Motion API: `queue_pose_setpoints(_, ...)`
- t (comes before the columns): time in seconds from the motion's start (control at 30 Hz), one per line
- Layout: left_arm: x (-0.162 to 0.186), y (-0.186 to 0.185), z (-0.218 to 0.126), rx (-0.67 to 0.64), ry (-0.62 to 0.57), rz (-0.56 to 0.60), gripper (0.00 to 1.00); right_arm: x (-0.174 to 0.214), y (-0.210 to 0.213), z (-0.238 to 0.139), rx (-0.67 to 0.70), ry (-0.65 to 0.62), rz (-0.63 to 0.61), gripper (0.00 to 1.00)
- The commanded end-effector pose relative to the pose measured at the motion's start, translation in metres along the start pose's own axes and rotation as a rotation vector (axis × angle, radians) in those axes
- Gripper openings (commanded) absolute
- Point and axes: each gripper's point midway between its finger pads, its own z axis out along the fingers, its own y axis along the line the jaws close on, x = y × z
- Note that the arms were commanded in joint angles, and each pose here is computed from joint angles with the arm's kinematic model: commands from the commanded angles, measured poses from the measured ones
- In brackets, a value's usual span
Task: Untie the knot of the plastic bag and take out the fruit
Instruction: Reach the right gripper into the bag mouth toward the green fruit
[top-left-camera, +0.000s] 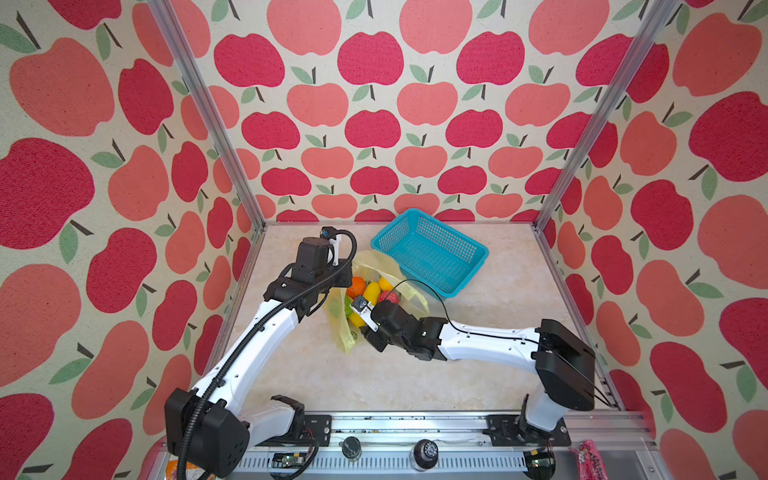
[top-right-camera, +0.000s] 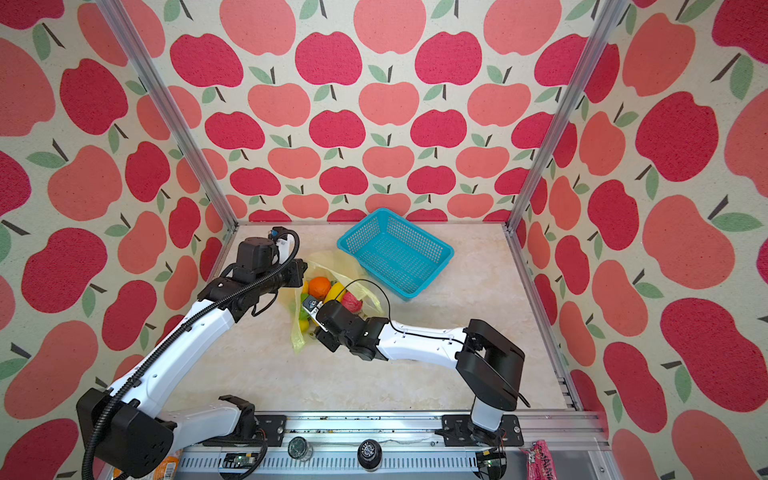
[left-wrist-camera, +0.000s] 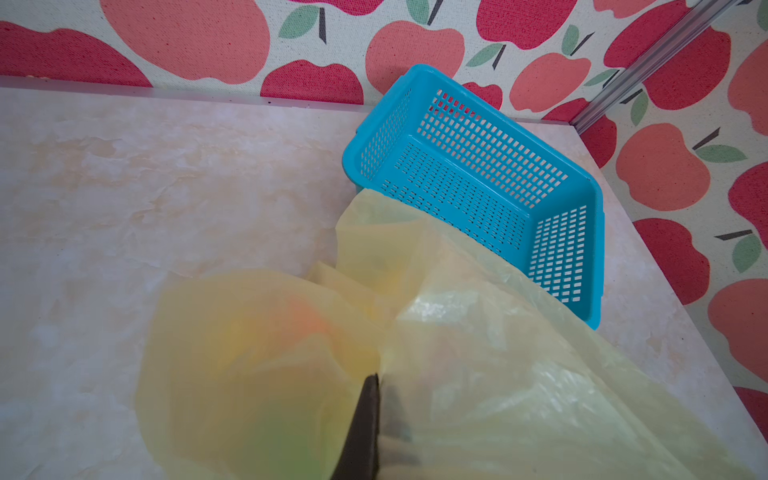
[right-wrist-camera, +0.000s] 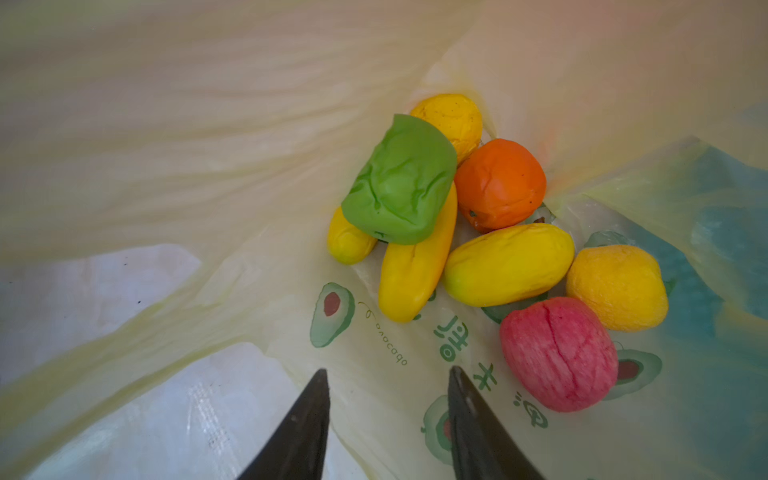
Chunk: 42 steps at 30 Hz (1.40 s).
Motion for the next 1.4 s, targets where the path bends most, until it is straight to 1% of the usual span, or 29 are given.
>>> queue_pose_setpoints(0.0,-0.015,-0.006,-0.013,0.007,-0.058,0.026,0.0,0.004,-0.007,0.016,-0.015,0.008,0.095,0.53)
queue_pose_setpoints(0.07,-0.015,-0.007,-0.013,0.012,-0.063,0.026,0.0,0.005,-0.006,0.025,-0.018,0.014,0.102,0.58)
queue_pose_setpoints(0.27,-0.015,-0.01,-0.013,0.02,-0.057,0.029,0.0,0.007,0.004,0.057,-0.048,0.055,0.122,0.67)
queue_pose_setpoints(0.37,-0.015,-0.01,-0.014,0.02,-0.057,0.029,0.0,0.005,0.006,0.068,-0.052,0.051,0.118,0.78)
queue_pose_setpoints(0.5,-0.014,-0.012,-0.016,0.024,-0.061,0.033,0.0,-0.006,0.014,0.079,-0.092,-0.007,0.116,0.97)
queue_pose_setpoints(0.57,-0.014,-0.012,-0.016,0.024,-0.06,0.033,0.0,-0.013,0.019,0.086,-0.117,-0.035,0.106,0.99)
queue_pose_setpoints(0.7,-0.012,-0.014,-0.018,0.025,-0.052,0.037,0.0,-0.027,0.009,0.102,-0.06,-0.076,0.102,0.99)
queue_pose_setpoints(0.83,-0.012,-0.016,-0.02,0.031,-0.056,0.044,0.0,-0.038,0.015,0.111,-0.099,-0.109,0.085,0.99)
queue_pose_setpoints(1.03,-0.012,-0.018,-0.019,0.031,-0.061,0.057,0.0,-0.048,0.01,0.116,-0.072,-0.116,0.052,0.99)
queue_pose_setpoints(1.1,-0.012,-0.017,-0.018,0.025,-0.051,0.06,0.0,-0.048,0.009,0.114,-0.074,-0.114,0.046,0.94)
queue_pose_setpoints(1.2,-0.01,-0.013,-0.014,0.003,-0.044,0.064,0.0,-0.05,0.012,0.108,-0.094,-0.128,0.038,0.8)
queue_pose_setpoints(1.3,-0.012,-0.008,-0.013,-0.03,-0.04,0.072,0.0,-0.05,0.013,0.097,-0.102,-0.139,0.041,0.69)
queue_pose_setpoints(1.37,-0.011,-0.004,-0.014,-0.052,-0.037,0.076,0.0,-0.049,0.012,0.088,-0.104,-0.144,0.054,0.65)
